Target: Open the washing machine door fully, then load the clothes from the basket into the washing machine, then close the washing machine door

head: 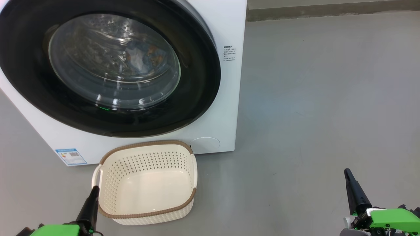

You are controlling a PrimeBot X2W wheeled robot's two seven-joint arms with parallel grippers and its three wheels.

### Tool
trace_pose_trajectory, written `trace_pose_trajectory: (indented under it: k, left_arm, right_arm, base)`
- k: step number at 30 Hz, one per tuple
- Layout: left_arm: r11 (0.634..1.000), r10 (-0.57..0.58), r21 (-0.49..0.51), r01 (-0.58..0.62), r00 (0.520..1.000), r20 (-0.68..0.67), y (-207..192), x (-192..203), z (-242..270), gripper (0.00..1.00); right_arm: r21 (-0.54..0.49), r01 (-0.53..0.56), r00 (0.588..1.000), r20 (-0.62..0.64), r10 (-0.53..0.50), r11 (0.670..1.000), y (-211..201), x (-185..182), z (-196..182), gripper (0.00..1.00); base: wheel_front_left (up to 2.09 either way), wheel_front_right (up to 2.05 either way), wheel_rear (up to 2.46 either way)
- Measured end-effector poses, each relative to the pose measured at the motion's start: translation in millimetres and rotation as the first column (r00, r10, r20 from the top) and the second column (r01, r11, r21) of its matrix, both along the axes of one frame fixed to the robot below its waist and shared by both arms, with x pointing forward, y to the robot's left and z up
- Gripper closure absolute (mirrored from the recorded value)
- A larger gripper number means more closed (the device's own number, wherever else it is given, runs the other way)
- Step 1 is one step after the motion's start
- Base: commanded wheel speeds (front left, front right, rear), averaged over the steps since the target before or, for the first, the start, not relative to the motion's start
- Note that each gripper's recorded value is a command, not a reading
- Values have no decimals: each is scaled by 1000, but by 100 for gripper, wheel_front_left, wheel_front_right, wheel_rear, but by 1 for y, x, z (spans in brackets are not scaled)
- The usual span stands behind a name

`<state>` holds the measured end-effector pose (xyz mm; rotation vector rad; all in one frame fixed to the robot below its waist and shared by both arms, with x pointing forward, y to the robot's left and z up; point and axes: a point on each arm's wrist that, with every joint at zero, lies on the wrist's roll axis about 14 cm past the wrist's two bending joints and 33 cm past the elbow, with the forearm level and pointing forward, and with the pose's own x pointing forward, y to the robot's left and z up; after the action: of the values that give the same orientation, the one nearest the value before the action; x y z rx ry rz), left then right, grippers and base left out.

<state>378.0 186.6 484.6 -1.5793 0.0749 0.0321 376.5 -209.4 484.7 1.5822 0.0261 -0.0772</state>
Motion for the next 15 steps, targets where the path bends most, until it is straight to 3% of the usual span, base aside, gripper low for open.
trace_pose_trajectory:
  k: [15]
  left_arm:
    - [1000, 1, 0, -1, 1000, 0, 0, 0, 0, 100]
  right_arm:
    - [1, 1, 1000, 0, -1, 1000, 0, 0, 0, 100]
  base:
    - [0, 0, 0]
